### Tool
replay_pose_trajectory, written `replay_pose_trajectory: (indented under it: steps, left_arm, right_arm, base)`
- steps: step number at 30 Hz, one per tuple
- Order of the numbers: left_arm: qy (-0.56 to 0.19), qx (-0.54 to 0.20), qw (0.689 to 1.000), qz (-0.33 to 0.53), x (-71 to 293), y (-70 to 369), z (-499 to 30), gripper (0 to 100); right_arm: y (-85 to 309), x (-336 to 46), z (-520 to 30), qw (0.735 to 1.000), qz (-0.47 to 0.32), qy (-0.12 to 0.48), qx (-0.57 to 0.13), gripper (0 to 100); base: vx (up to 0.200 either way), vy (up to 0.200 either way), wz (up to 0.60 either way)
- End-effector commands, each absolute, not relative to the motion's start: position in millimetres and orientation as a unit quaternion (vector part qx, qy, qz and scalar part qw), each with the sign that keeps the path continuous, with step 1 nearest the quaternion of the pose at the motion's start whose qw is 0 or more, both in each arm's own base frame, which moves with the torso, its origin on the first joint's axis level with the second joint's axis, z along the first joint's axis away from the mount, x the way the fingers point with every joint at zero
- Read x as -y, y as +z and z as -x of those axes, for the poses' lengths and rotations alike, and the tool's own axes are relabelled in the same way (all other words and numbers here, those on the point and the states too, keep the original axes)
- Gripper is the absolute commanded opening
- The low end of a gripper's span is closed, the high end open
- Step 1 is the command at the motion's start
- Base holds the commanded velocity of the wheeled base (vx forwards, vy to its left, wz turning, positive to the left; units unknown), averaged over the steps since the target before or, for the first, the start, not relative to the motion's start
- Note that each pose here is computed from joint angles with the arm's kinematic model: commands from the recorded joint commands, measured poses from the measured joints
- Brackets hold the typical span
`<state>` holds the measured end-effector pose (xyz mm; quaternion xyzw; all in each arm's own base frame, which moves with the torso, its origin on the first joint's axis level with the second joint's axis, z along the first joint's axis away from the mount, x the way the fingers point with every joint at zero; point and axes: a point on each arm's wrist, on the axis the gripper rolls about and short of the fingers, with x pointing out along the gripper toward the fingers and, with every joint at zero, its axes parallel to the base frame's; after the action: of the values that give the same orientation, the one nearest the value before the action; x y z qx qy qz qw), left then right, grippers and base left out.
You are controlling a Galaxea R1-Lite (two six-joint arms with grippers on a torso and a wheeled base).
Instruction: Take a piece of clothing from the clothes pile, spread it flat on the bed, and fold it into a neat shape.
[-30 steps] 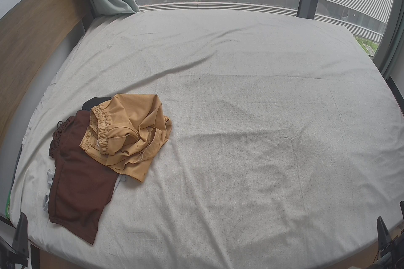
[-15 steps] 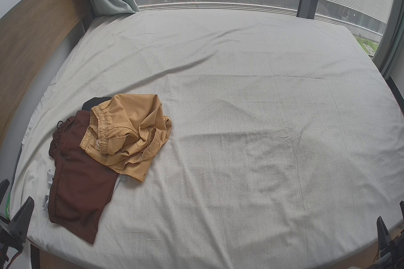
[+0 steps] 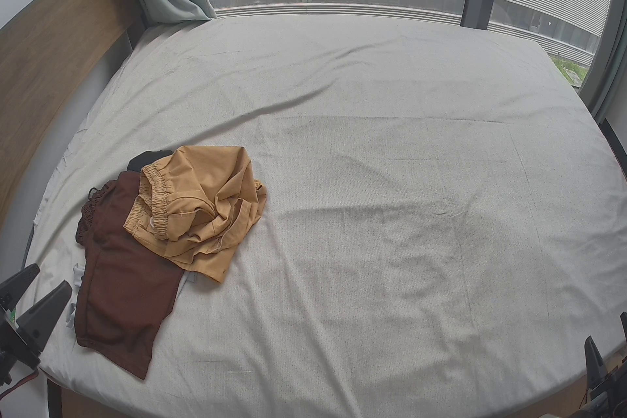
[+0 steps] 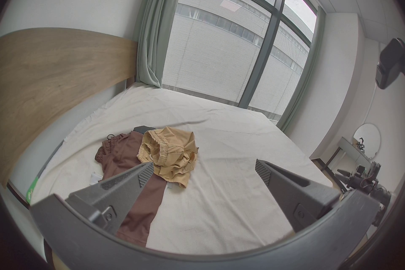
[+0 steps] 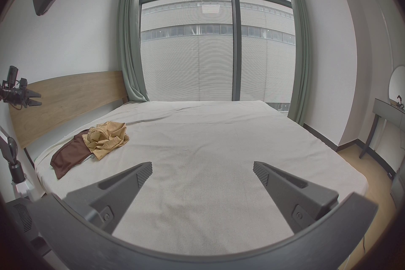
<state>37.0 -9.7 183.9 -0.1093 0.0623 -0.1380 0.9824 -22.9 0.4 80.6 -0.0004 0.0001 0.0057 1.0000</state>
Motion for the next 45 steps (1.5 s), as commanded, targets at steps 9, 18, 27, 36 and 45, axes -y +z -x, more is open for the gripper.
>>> replay_pose_trajectory:
  steps: [9, 18, 27, 36, 45]
  left_arm:
    - [-0.138, -0.109, 0.977, 0.118, 19.4, 183.1, -83.1, 100]
    - [-0.144, -0.126, 0.974, 0.122, 24.1, 181.5, -105.8, 100]
    - [-0.133, -0.157, 0.969, 0.137, 12.7, 170.9, -134.3, 100]
    - [-0.136, -0.177, 0.963, 0.148, 7.3, 163.4, -151.2, 100]
    - [-0.128, -0.199, 0.960, 0.151, 5.7, 146.1, -182.6, 100]
  right_arm:
    - [75.9, -0.4, 22.3, 1.000, 0.001, 0.006, -0.004, 100]
    - [75.9, -0.4, 22.3, 1.000, 0.001, 0.007, -0.004, 100]
    - [75.9, -0.4, 22.3, 1.000, 0.001, 0.007, -0.004, 100]
    - [75.9, -0.4, 22.3, 1.000, 0.001, 0.007, -0.004, 100]
    - [75.9, -0.4, 22.3, 1.000, 0.002, 0.007, -0.004, 100]
  base:
    - [0.000, 0.000, 0.00]
    - [0.000, 0.000, 0.00]
    - [0.000, 0.000, 0.00]
    - [0.000, 0.000, 0.00]
    - [0.000, 0.000, 0.00]
